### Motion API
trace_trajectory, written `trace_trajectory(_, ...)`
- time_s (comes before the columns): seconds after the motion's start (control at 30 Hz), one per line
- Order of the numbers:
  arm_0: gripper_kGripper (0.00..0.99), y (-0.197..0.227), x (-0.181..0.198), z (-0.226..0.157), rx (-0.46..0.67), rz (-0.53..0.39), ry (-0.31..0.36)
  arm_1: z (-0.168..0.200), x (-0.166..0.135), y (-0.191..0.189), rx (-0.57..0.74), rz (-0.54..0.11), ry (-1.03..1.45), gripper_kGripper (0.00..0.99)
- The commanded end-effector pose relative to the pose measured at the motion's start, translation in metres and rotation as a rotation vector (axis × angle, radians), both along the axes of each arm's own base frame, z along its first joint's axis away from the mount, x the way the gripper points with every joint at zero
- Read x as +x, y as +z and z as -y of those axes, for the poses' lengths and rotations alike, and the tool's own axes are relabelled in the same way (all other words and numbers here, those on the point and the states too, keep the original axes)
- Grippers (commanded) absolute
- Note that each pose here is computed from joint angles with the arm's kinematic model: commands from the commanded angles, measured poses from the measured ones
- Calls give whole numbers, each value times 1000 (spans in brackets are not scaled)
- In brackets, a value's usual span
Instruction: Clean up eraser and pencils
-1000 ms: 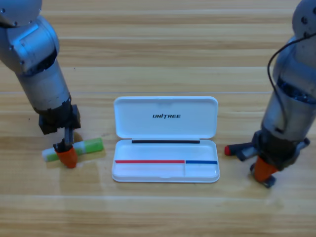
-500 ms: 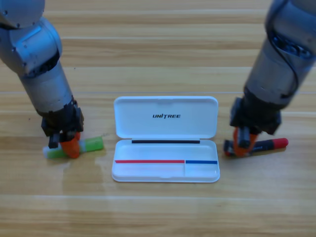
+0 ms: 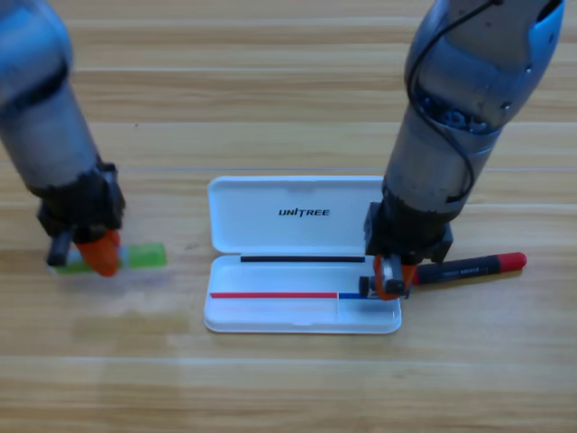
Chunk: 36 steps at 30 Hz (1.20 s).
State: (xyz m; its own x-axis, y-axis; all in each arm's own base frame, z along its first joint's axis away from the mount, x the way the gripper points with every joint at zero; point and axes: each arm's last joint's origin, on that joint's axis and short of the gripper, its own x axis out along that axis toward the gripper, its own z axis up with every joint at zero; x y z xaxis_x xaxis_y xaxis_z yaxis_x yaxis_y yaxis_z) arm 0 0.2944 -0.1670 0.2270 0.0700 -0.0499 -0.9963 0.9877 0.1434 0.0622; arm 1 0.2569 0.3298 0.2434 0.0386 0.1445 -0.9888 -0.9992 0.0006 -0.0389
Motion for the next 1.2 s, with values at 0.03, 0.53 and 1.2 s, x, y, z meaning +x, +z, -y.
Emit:
trace_trajectory(0.03,0,35,-16,-15,-31,36,11,-23,-6,-36,-60,-55,52,0)
trace_trajectory(0.53,0,63,-35,-25,-45,63,2,-21,-5,-23,-59,-3,13,784)
trace_trajectory(1.2,0,66,-39,-20,-55,71,-16,76,40,-33,-140,37,45,851)
